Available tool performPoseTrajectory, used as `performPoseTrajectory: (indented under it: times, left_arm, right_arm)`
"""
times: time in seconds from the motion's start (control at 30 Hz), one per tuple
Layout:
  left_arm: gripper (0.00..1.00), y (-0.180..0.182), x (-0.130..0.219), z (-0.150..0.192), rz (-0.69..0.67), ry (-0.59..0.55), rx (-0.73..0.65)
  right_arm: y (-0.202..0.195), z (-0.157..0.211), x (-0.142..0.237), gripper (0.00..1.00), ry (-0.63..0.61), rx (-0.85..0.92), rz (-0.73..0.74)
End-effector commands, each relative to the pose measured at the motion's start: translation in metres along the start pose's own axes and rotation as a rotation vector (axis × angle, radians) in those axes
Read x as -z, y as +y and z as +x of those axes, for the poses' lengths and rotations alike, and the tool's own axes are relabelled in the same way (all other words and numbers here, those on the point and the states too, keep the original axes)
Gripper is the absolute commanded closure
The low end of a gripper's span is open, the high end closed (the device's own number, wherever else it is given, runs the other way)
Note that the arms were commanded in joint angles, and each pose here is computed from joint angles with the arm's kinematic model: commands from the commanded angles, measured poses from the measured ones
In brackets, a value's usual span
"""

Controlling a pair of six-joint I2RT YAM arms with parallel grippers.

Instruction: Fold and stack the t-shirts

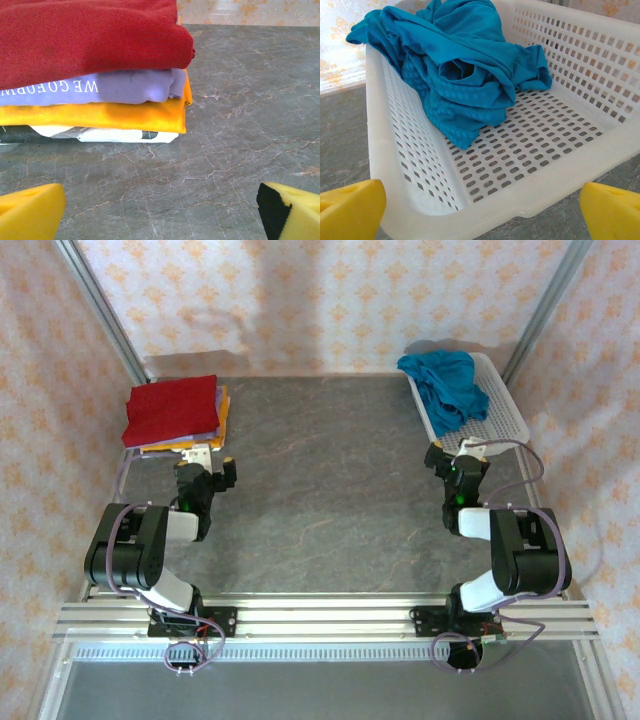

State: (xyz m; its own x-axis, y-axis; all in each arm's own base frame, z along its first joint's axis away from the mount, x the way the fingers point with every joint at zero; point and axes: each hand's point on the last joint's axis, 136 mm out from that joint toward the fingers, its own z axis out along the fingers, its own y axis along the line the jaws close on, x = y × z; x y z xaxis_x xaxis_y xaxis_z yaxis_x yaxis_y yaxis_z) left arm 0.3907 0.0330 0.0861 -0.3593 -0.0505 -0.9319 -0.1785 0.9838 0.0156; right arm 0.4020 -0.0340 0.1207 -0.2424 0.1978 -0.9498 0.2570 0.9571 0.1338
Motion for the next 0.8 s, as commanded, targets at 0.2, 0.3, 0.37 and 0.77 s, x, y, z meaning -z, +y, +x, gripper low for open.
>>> performPoseTrajectory:
  times: [0.2, 0.3, 0.37, 0.77]
  left_arm:
    - [0.00, -0.010, 0.019, -0.051, -0.017, -0.013, -0.057]
    - [0.01, -0.012, 0.028, -0.061, -0.010, -0.016, -0.036]
    - [0.01, -0.013, 0.034, -0.067, -0.027, -0.005, -0.009]
    - [0.01, -0.089, 0.081, -0.124, 0.086, 0.079, -0.009]
  right_arm:
    - [0.001, 0.014, 0.013, 0.01, 0.112, 0.056, -0.006]
    - [-0.002, 0.011, 0.019, 0.01, 0.141, 0.041, 0.012]
    - [-0.001, 0.011, 0.027, 0.01, 0.154, 0.030, 0.007]
    - [-0.011, -0.035, 0.089, 0.01, 0.397, -0.081, 0.248]
